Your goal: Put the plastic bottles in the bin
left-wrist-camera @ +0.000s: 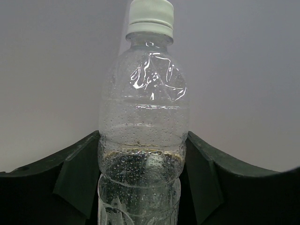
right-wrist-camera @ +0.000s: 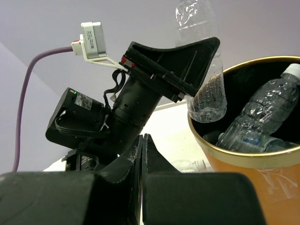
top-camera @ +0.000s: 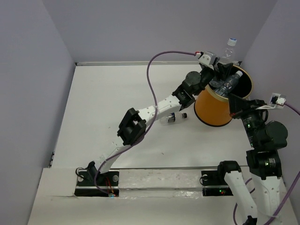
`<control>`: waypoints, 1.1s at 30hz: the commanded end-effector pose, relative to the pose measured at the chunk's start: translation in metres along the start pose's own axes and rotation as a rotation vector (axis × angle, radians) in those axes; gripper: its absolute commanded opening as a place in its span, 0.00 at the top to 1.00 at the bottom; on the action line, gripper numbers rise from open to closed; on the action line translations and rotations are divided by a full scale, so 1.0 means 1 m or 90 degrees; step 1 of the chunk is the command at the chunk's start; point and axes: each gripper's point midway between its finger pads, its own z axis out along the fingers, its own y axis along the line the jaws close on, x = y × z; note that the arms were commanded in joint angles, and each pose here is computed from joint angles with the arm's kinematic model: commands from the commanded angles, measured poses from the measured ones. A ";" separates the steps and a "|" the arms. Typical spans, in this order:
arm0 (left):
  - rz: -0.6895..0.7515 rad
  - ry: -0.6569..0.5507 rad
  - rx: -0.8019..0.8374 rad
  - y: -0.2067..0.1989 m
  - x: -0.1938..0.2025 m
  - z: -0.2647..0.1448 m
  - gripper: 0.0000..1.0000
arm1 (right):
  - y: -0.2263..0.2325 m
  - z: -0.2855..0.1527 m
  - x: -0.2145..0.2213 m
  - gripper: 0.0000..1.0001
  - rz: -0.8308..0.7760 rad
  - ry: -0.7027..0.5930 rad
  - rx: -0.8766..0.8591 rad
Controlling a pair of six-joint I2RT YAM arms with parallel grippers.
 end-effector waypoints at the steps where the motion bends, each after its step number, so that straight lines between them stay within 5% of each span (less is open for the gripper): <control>1: -0.056 -0.095 0.070 -0.027 -0.059 0.000 0.13 | 0.008 0.008 -0.001 1.00 0.007 -0.005 -0.033; 3: -0.059 -0.070 0.092 -0.033 -0.051 -0.002 0.02 | 0.011 0.010 -0.003 1.00 0.014 -0.010 -0.042; 9: -0.022 -0.027 0.132 -0.050 -0.059 -0.008 0.01 | 0.018 0.013 -0.004 1.00 0.027 -0.013 -0.067; 18: 0.073 -0.014 0.079 -0.041 -0.129 -0.036 0.01 | 0.018 0.012 0.000 0.99 0.035 -0.015 -0.075; 25: 0.078 0.071 -0.055 0.009 -0.134 -0.122 0.01 | 0.017 0.009 0.000 0.99 0.029 -0.022 -0.074; 29: 0.088 0.258 -0.161 0.058 -0.049 -0.200 0.01 | 0.012 0.013 0.009 0.96 0.021 -0.002 -0.066; 33: 0.118 0.349 -0.241 0.091 -0.015 -0.255 0.01 | -0.014 0.033 0.024 0.85 -0.007 0.052 0.008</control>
